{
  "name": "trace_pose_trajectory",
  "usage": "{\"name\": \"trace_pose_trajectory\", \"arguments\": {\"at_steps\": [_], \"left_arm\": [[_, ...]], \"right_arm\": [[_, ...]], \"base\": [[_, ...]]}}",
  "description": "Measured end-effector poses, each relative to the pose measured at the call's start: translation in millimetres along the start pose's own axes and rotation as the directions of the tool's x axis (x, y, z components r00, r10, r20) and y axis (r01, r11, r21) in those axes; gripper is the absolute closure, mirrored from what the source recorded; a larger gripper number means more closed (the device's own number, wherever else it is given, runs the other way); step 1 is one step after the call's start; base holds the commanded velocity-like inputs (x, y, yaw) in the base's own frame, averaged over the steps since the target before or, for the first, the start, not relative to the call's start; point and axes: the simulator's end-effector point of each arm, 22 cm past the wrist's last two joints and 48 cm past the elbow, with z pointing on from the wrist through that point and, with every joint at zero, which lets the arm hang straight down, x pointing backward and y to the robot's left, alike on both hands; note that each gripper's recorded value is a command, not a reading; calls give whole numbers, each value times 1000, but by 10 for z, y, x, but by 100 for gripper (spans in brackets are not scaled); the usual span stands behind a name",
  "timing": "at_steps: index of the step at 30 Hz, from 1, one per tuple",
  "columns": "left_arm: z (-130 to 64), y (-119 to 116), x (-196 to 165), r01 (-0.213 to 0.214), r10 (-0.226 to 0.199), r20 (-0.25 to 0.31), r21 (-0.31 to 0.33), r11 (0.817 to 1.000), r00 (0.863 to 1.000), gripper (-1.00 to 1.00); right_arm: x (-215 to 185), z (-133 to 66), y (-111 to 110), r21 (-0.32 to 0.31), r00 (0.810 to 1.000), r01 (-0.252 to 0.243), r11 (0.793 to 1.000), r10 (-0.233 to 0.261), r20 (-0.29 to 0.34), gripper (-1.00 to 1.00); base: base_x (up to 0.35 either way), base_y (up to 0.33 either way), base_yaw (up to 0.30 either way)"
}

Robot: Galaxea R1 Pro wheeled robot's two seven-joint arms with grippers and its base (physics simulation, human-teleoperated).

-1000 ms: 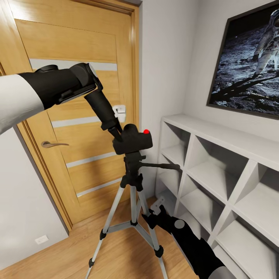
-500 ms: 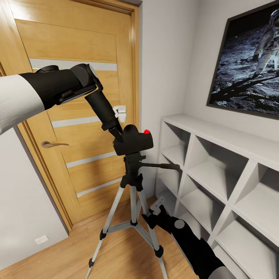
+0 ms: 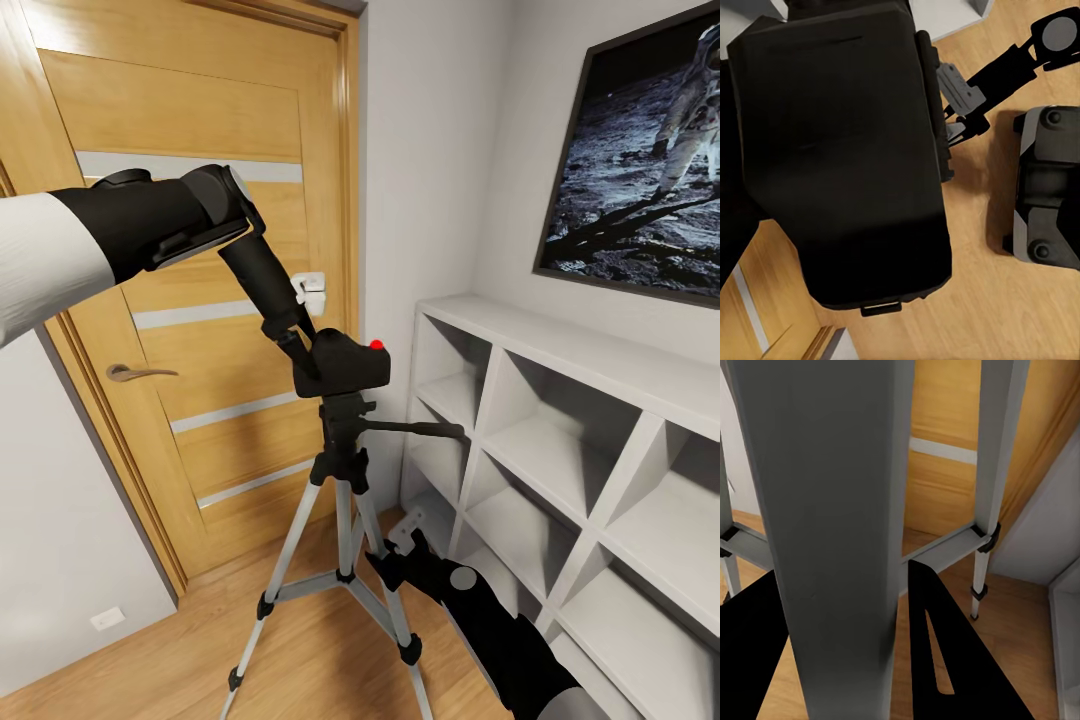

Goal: Attach the digital camera to the camera tripod in the bedroom.

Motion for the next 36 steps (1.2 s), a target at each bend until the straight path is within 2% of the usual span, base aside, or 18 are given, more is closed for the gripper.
{"name": "trace_pose_trajectory", "arguments": {"at_steps": [16, 19, 22, 23, 25, 26, 28, 29, 31, 32, 36], "left_arm": [[-62, 31, 40, 11, -11, 17, -7, 1000, 1000, -100], [-156, 58, 42, 25, -24, 56, -11, 1000, 998, -100], [-335, 89, 18, 48, -46, 139, -10, 999, 989, -100], [-470, 133, 43, 73, -70, 200, -12, 997, 977, -100], [-587, 221, 137, 115, -106, 258, -18, 993, 960, -100], [-647, 309, 267, 158, -145, 302, -19, 987, 942, -100], [-698, 392, 447, 208, -190, 342, -16, 978, 920, -100], [-723, 463, 638, 254, -233, 375, -9, 967, 897, -100], [-726, 531, 868, 306, -279, 407, -1, 952, 870, -100], [-671, 593, 1111, 357, -325, 429, 8, 934, 843, -100], [-497, 739, 1713, 479, -425, 472, 7, 878, 772, -100]], "right_arm": [[0, 0, 3, -1, 1000, 0, 1000, 0, 0, 100], [0, 0, 3, -1, 1000, 0, 1000, 0, 0, 100], [-1, 0, 3, -1, 1000, 0, 1000, 0, 0, 100], [-1, 0, 3, -1, 1000, 0, 1000, 0, 0, 100], [-1, 1, 3, -1, 1000, 0, 1000, 0, 0, 100], [0, 2, 2, -1, 1000, 0, 1000, 0, 0, 100], [0, 1, 2, -1, 1000, 0, 1000, 0, 0, 100], [0, 2, 2, -1, 1000, -1, 1000, 1, 0, 100], [0, 1, 2, -1, 1000, 0, 1000, 0, 0, 100], [-1, 1, 3, -1, 1000, -1, 1000, 1, 0, 100], [-1, 1, 2, -1, 1000, 0, 1000, 0, 0, 100]], "base": [[0, 0, 0], [0, 0, 0], [0, 0, 0], [0, 0, 0], [0, 0, 0], [0, 0, 0], [0, 0, 0], [0, 0, 0], [0, 0, 0], [0, 0, 0], [0, 0, 0]]}}
